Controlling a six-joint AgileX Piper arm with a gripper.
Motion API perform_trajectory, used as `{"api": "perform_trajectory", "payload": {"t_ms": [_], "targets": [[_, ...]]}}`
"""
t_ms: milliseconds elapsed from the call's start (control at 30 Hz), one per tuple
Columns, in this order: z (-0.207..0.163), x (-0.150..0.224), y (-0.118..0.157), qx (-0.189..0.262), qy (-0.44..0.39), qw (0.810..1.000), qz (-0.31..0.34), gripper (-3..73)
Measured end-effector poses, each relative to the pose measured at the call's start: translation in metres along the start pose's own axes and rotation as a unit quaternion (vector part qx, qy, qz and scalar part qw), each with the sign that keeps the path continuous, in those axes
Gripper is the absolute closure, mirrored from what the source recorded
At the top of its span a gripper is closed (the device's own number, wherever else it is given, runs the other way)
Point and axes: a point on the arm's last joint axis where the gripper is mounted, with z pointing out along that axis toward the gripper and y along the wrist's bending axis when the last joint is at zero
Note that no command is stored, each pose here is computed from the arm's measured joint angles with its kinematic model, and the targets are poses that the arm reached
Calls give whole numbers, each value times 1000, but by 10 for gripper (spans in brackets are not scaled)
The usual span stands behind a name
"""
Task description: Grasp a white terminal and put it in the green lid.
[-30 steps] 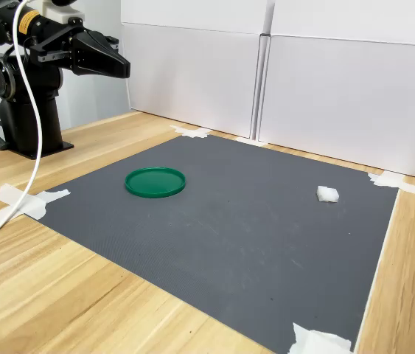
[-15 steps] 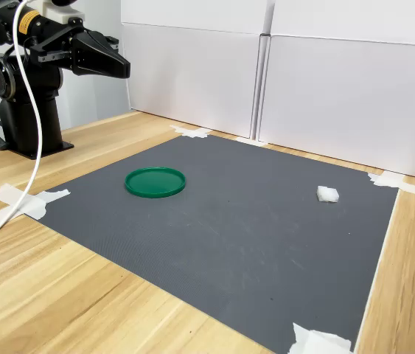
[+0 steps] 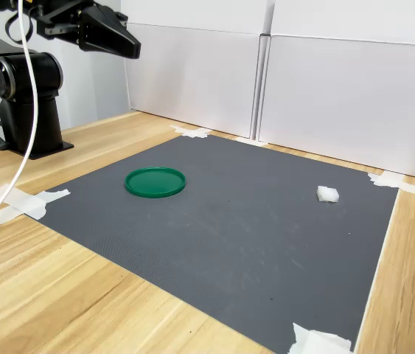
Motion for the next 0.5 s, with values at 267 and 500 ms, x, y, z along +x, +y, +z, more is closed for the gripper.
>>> {"api": "perform_trajectory", "payload": {"t_ms": [267, 500], "targets": [[34, -48, 1, -10, 61, 998, -17, 717], [66, -71, 1, -29, 139, 988, -55, 717]]}}
